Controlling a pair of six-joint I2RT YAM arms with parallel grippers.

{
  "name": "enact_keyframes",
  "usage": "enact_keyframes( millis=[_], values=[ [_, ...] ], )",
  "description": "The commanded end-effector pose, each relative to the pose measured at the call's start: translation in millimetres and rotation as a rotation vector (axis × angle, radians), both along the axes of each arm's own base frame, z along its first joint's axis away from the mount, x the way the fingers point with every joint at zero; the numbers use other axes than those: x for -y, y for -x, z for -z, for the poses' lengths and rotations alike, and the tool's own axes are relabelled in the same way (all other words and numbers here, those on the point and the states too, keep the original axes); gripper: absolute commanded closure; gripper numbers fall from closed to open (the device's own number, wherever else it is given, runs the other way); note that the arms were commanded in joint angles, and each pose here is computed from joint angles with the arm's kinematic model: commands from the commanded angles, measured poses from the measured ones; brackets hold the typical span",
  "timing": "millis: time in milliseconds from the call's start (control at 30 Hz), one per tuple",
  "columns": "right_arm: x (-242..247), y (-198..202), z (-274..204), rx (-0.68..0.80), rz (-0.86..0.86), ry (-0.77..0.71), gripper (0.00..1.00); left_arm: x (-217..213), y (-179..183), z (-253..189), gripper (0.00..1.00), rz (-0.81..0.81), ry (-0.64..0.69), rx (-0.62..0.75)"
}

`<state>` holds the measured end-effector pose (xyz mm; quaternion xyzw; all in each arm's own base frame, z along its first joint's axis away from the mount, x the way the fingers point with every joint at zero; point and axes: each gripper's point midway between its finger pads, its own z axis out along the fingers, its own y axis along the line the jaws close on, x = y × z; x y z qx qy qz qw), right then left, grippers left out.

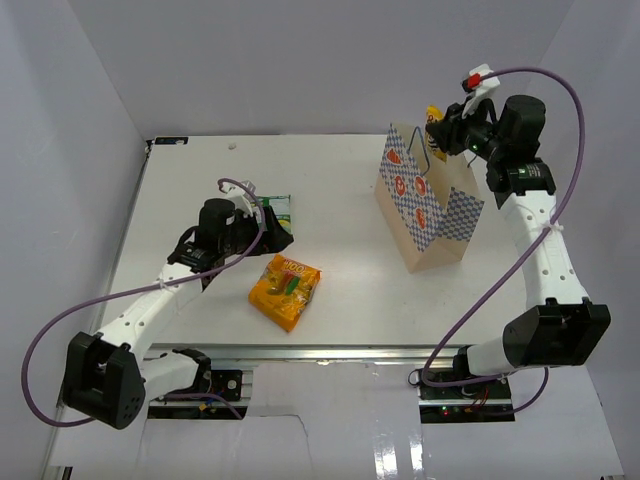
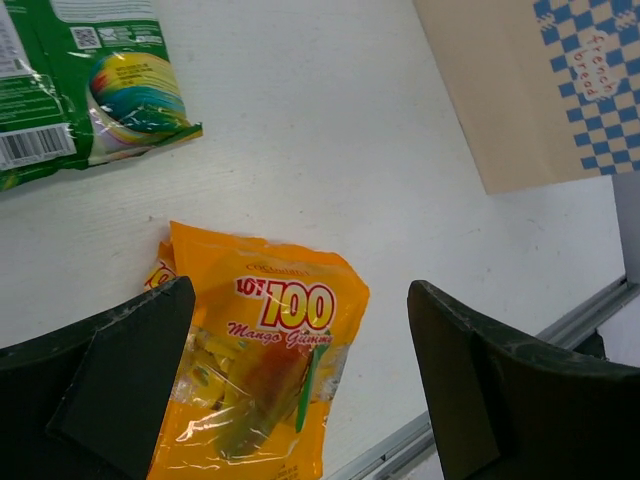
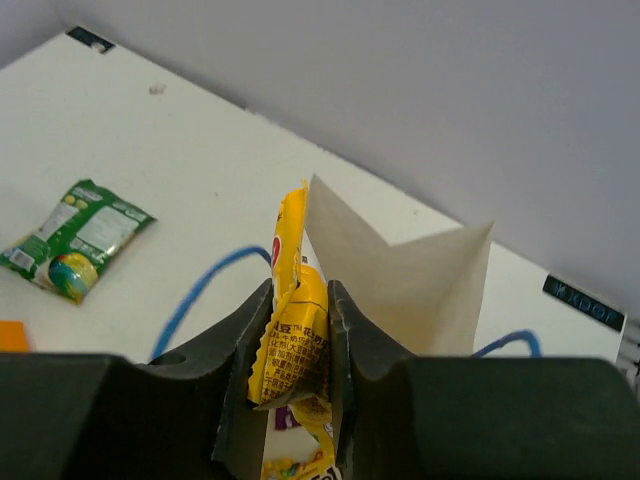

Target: Place the snacks into the paper bag

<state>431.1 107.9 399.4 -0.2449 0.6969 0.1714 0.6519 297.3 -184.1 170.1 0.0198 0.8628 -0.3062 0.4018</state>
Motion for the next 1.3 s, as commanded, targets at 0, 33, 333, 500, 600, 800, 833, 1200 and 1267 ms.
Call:
enact_keyframes(
  millis=[0,33,333,500,600,800,833,1200,1267],
  values=[
    [12,7,8,0.02,0.051,0.05,0.78,-15,-21,-12,0.02,-0.091,-0.043,0.014],
    [13,10,9,0.023,0.052,0.056,0.75,-23,-29,-16,0.02,-0.124,-0.05,0.018],
    [15,22,-42,0.124,0.017,0.057,0.3,-74,-80,37,0.02,-0.293,-0.12,-0.18],
    [3,44,-78,0.238,-0.102,0.127,0.1,-79,-116,51,0.02,-0.272,-0.184,-0.196],
    [-18,69,-86,0.275,-0.268,0.148,0.1,-75,-133,64,0.04,-0.226,-0.198,-0.214],
    [-59,113,-46,0.153,-0.596,0.079,0.1,-77,-146,88,0.05,-0.194,-0.256,-0.243],
    [-62,118,-41,0.138,-0.614,0.073,0.1,-79,-149,89,0.05,-0.193,-0.266,-0.24],
    [-106,132,15,-0.015,-0.73,0.068,0.1,-71,-150,124,0.22,-0.108,-0.28,-0.308],
    [-116,136,24,-0.04,-0.756,0.065,0.1,-71,-146,133,0.28,-0.11,-0.284,-0.341]
  ],
)
